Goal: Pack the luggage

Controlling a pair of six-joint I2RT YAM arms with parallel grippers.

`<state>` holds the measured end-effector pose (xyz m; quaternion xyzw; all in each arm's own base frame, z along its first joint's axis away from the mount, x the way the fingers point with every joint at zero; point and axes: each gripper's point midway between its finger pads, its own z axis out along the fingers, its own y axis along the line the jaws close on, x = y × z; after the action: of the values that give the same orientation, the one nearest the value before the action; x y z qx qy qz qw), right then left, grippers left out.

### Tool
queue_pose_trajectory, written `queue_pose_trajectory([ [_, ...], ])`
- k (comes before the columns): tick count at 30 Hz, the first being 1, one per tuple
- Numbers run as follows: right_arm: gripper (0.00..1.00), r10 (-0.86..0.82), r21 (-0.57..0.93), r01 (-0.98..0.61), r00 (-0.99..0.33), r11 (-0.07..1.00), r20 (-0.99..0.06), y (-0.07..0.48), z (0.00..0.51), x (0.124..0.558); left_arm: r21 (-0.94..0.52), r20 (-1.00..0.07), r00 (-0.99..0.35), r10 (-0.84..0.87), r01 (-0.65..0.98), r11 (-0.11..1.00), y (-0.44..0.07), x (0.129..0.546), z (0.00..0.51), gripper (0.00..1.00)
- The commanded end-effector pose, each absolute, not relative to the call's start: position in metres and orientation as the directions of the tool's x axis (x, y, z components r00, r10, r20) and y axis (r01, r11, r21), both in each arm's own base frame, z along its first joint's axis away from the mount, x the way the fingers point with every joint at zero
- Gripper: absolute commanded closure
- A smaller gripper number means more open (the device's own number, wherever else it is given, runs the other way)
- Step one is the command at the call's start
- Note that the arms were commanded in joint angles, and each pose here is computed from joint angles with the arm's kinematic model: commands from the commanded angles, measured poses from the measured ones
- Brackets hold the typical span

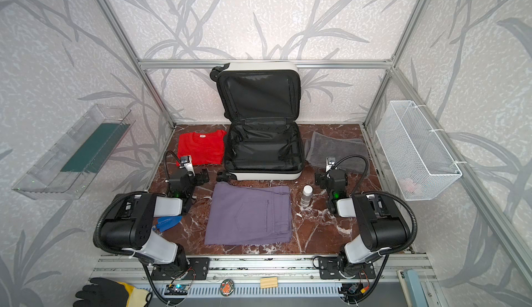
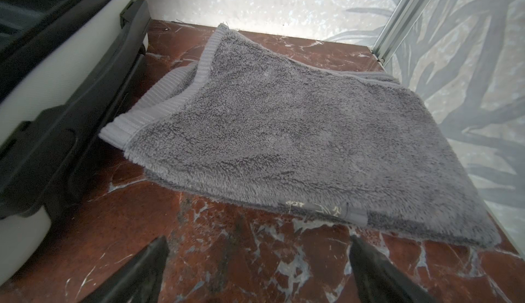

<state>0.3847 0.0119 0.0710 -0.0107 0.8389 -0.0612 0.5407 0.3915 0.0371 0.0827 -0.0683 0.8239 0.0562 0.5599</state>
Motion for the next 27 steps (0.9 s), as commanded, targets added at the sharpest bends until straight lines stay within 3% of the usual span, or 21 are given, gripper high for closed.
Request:
queue_pose_trajectory([
  [1, 0.01, -0.076, -0.102, 0.055, -0.353, 0.993, -0.933, 0.014, 0.092, 0.394, 0.008, -0.946, -0.321, -0.051, -0.180, 0.984, 0.039, 0.396, 0.093, 0.01],
  [16, 0.01, -0.060, -0.093, 0.086, -0.325, 0.992, -0.944, 0.008, 0.103, 0.385, 0.008, -0.952, -0.299, -0.069, -0.248, 0.969, 0.050, 0.392, 0.111, 0.01],
  [23, 0.01, -0.057, -0.084, 0.112, -0.231, 0.990, -0.971, 0.004, 0.128, 0.380, 0.014, -0.950, -0.306, -0.068, -0.257, 0.966, 0.051, 0.388, 0.130, 0.01],
  [27, 0.01, 0.044, -0.047, 0.225, -0.383, 0.973, -0.923, -0.015, 0.159, 0.375, -0.004, -0.958, -0.276, -0.082, -0.275, 0.961, 0.053, 0.389, 0.154, 0.02],
])
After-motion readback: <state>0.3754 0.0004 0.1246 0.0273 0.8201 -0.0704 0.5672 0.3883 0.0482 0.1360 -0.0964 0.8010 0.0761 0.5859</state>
